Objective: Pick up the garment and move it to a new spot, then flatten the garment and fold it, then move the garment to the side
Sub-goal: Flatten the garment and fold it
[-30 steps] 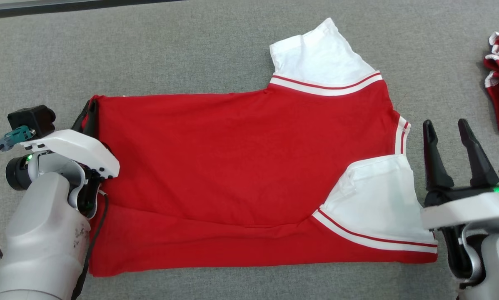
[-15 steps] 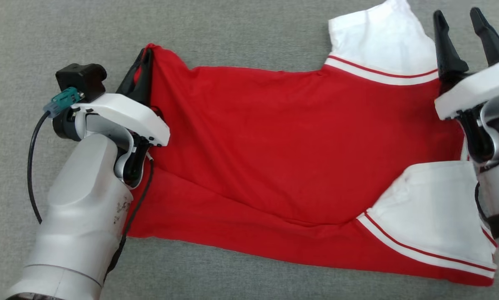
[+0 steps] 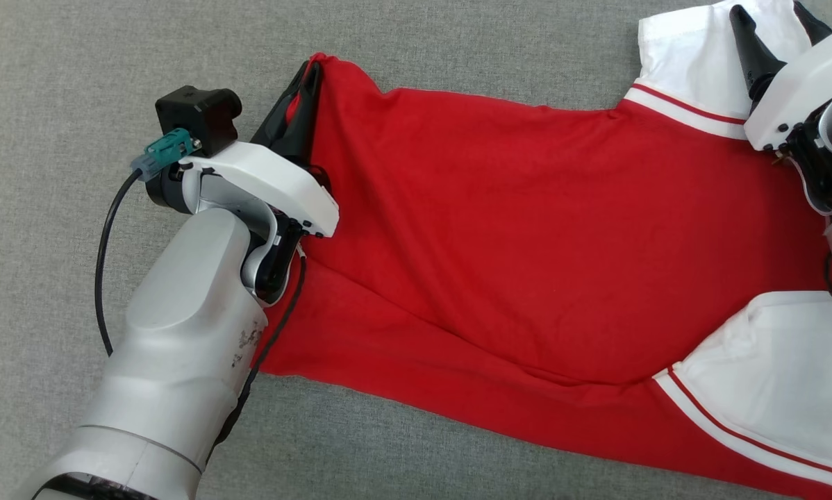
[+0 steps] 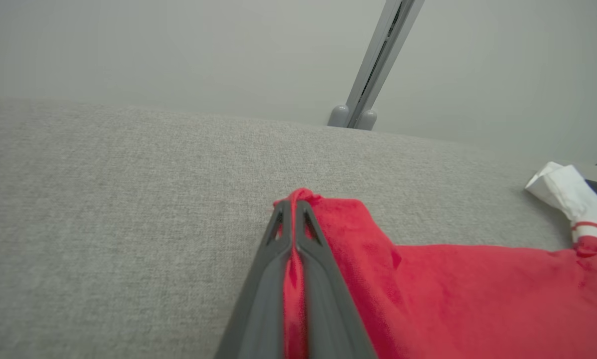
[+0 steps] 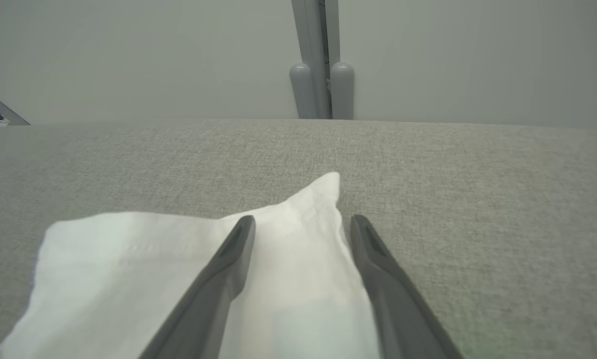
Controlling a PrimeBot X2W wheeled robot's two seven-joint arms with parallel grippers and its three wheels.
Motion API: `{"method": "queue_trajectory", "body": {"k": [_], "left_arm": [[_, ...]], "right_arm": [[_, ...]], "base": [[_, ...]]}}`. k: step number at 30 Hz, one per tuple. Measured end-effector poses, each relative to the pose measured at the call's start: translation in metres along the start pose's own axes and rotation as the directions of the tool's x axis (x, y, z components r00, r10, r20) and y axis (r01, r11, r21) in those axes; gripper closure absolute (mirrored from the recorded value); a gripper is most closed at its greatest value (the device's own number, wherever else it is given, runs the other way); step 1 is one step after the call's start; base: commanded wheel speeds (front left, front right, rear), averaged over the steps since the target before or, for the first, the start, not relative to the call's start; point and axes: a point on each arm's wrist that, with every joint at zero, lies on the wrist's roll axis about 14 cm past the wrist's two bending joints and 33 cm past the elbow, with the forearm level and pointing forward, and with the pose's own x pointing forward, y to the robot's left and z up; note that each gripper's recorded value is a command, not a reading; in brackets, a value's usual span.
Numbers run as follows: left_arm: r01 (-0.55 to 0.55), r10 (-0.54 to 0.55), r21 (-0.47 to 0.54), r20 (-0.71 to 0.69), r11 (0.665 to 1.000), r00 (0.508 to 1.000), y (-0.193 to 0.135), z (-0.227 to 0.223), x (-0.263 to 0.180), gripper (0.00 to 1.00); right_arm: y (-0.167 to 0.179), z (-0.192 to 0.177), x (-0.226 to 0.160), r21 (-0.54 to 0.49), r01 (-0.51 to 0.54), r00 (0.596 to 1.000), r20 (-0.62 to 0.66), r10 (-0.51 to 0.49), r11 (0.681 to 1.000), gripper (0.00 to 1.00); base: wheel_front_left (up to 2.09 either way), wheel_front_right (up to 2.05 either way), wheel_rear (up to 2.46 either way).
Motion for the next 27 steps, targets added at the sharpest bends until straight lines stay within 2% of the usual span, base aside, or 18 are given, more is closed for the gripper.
{"method": "queue_trajectory", "body": {"k": [1, 2, 8, 12, 19, 21, 27], "left_arm": [[0.003, -0.003, -0.003, 0.0, 1.0, 1.0, -0.001, 0.0, 0.0, 1.0], [0.005, -0.005, -0.003, 0.0, 1.0, 1.0, -0.002, 0.0, 0.001, 1.0], [0.016, -0.016, -0.002, 0.03, 1.0, 0.999, -0.004, 0.011, 0.002, 1.0], [0.015, -0.016, 0.003, 0.066, 1.0, 0.998, 0.0, 0.023, -0.002, 1.0], [0.015, -0.017, 0.021, 0.107, 1.0, 0.994, 0.004, 0.035, -0.015, 1.0], [0.017, -0.017, -0.003, 0.111, 1.0, 0.994, 0.003, 0.034, -0.021, 1.0], [0.014, -0.012, -0.015, 0.1, 1.0, 0.995, 0.004, 0.034, -0.033, 1.0]], "right_arm": [[-0.001, 0.001, 0.0, -0.001, 0.003, 1.0, -0.002, -0.003, 1.0, 0.66], [-0.003, 0.004, 0.001, -0.005, 0.005, 1.0, 0.001, -0.005, 1.0, 1.0], [-0.005, 0.025, -0.004, -0.008, 0.0, 0.997, 0.075, 0.001, 1.0, 1.0], [-0.002, 0.051, -0.018, -0.009, -0.021, 0.983, 0.181, 0.022, 1.0, 1.0], [-0.007, 0.072, -0.061, 0.025, -0.044, 0.945, 0.325, 0.033, 0.999, 1.0], [-0.01, 0.076, -0.083, 0.06, -0.056, 0.926, 0.377, 0.029, 0.997, 1.0], [-0.008, 0.061, -0.127, 0.131, -0.092, 0.908, 0.419, 0.029, 0.987, 1.0]], "base": [[0.0, 0.0, 0.0], [0.0, 0.0, 0.0], [0.0, 0.0, 0.0], [0.0, 0.0, 0.0], [0.0, 0.0, 0.0], [0.0, 0.0, 0.0], [0.0, 0.0, 0.0]]}}
